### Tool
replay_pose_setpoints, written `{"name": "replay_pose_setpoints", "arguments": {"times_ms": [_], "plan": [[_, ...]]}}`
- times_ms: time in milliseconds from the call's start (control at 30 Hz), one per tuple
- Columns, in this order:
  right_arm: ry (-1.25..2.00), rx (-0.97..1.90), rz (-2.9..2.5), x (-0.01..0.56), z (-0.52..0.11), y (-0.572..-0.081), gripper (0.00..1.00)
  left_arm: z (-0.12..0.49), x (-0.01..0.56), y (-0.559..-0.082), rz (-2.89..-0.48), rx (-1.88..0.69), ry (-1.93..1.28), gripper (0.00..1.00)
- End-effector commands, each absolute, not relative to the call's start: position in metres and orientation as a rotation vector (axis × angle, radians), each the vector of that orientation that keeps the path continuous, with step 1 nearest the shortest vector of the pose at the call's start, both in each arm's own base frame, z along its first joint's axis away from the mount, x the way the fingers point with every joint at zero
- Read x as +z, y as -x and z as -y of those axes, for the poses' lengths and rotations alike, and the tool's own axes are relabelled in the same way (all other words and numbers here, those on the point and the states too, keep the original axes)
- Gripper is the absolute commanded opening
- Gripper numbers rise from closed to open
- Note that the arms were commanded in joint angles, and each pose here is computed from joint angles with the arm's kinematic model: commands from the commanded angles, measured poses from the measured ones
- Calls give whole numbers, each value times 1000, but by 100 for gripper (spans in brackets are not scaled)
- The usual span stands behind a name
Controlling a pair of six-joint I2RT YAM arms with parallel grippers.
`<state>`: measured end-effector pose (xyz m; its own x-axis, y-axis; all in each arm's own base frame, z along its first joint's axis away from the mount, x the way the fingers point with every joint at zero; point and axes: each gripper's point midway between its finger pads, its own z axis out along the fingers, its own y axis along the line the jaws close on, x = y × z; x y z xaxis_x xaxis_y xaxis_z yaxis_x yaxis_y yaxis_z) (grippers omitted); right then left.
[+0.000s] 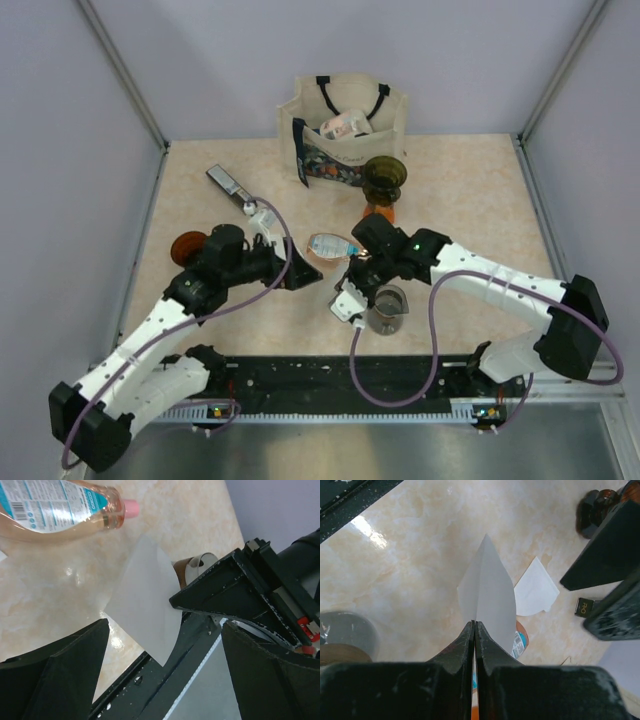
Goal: Place the coffee filter in the dripper
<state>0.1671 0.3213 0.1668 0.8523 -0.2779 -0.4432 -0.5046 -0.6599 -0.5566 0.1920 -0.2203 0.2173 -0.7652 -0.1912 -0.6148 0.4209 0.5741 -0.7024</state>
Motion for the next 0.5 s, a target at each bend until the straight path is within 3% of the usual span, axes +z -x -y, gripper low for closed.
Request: {"name": "replay_pose_setpoints", "arguments": {"times_ms": [0,200,467], "plan": [[2346,416,-480,178,-327,-162,0,238,217,-197,-2128,-1108,-343,99],[2355,432,-473,179,-328,-159,0,239,194,-208,-2192,-972,-337,96],[2358,441,-470,180,-331,-158,0,255,186,-209,-2229,-989,-388,89]]}}
